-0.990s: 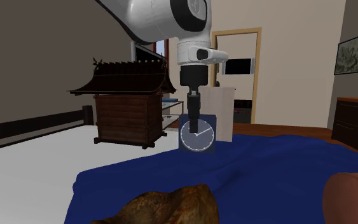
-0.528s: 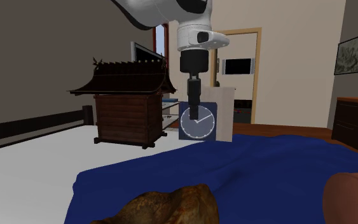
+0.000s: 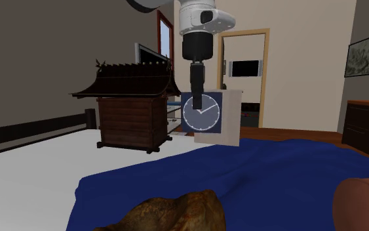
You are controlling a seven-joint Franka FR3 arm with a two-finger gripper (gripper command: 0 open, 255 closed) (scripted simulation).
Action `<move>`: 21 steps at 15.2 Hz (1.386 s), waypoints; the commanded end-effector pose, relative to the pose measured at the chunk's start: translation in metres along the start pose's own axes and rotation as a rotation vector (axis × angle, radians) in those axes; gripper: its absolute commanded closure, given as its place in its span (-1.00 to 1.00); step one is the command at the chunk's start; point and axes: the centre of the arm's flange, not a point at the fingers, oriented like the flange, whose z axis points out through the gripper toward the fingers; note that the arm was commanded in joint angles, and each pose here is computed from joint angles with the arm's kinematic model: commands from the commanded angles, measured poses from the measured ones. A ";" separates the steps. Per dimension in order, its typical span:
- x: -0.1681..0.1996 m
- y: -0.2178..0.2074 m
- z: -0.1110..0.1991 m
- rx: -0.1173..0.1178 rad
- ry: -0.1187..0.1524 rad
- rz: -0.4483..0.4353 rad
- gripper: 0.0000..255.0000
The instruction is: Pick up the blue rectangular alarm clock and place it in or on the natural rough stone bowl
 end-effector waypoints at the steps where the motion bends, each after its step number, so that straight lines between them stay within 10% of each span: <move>1: -0.011 0.021 -0.005 0.000 0.000 0.000 1.00; 13: -0.078 0.161 -0.022 0.000 0.000 0.000 1.00; 21: -0.079 0.161 0.021 0.000 0.000 0.000 1.00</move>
